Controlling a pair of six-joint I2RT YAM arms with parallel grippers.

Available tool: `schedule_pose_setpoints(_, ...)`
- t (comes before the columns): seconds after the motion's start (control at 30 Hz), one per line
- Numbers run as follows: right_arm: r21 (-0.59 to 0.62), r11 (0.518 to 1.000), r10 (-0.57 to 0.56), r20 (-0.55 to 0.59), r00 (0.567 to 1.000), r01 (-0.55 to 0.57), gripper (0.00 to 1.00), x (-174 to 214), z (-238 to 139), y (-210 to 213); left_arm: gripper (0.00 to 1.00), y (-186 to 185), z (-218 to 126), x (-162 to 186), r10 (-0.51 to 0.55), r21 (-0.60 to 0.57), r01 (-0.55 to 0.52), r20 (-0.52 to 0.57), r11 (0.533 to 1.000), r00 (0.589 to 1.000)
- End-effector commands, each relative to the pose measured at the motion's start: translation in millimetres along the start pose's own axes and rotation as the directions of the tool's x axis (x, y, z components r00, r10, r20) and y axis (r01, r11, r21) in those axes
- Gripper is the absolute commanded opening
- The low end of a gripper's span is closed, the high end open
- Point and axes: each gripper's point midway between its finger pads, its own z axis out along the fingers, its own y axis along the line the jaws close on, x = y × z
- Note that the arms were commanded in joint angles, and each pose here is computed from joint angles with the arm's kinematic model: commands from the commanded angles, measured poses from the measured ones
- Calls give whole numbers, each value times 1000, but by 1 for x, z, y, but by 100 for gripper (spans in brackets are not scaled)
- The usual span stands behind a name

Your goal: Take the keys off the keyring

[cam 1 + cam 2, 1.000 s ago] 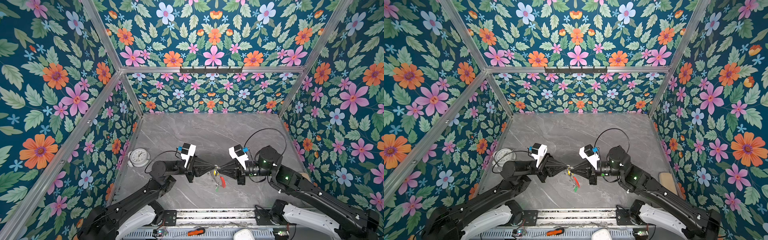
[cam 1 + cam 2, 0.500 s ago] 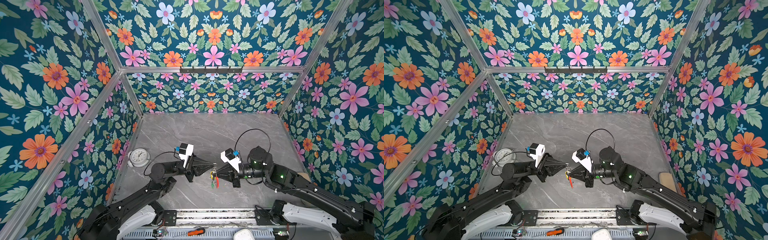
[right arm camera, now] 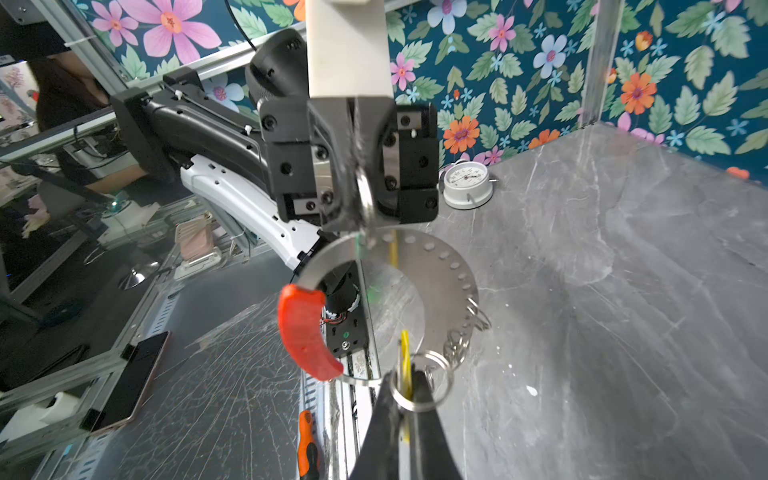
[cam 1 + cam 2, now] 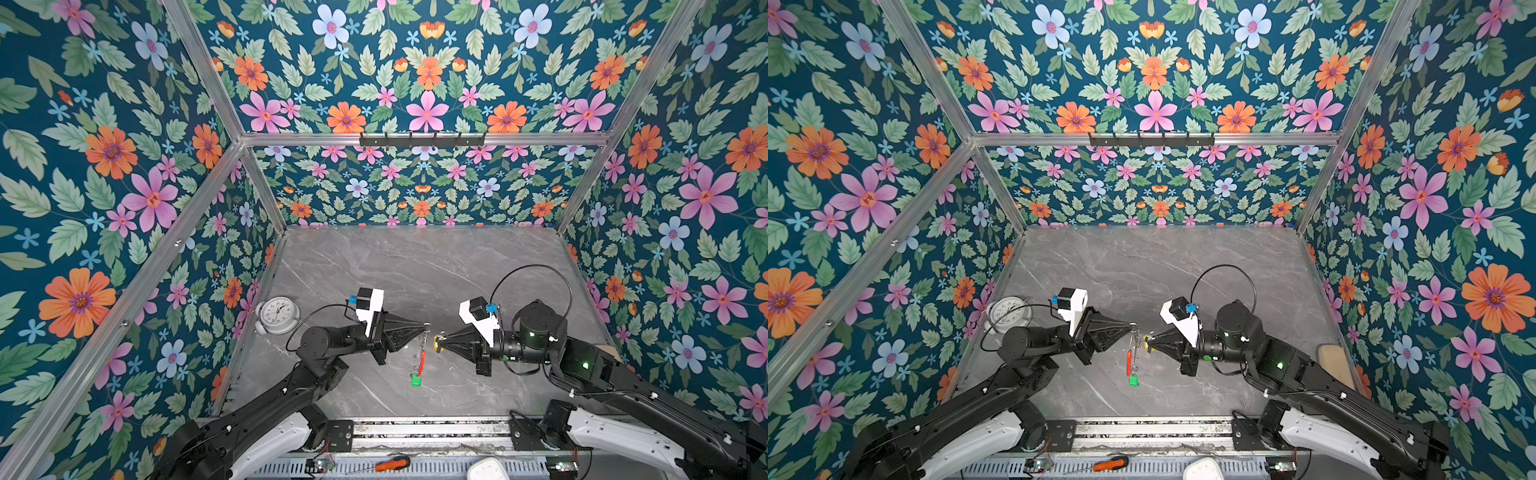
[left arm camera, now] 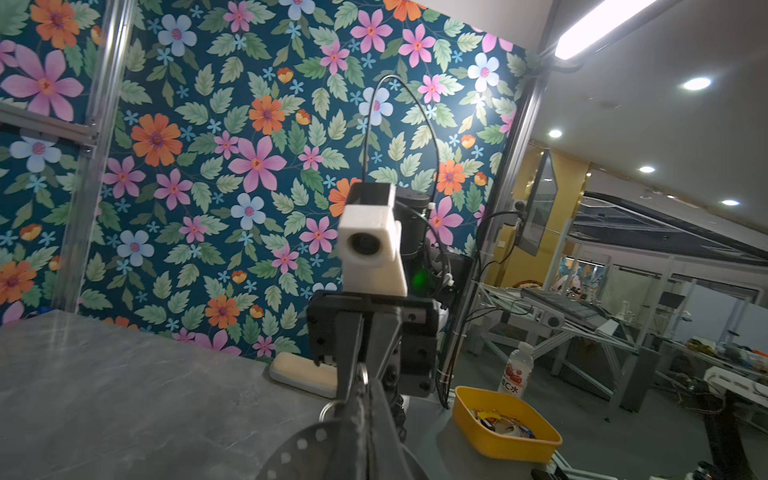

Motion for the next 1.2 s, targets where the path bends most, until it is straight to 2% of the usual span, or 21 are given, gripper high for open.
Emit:
schedule_pose_setpoints(0.0,122,992,12,16,1000,-14,0,0,-7,-23,0,16,-5,4,22,-93,-21,2,995,1000)
schedule_pose_setpoints(0.17,199,958,197,78,977,-209,0,9,-17,-75,0,21,-9,5,29,-141,-28,4,990,1000)
schedule_pose_setpoints(0.33,289,893,348,44,937,-345,0,47,-7,-120,0,22,-11,5,26,-157,-24,10,987,1000)
schedule_pose_setpoints(0.57,380,781,538,-9,843,-495,0,115,11,-168,0,26,-12,5,22,-175,-19,14,984,1000)
schedule_pose_setpoints(0.87,481,660,677,-47,734,-578,0,179,24,-206,0,29,-13,8,9,-187,-6,17,982,1000)
schedule_pose_setpoints(1.13,536,594,736,-61,674,-600,0,213,32,-221,0,30,-15,11,6,-192,-3,18,981,1000)
schedule_pose_setpoints(1.17,550,582,743,-60,666,-599,11,217,31,-223,0,31,-16,11,6,-193,-2,17,981,1000)
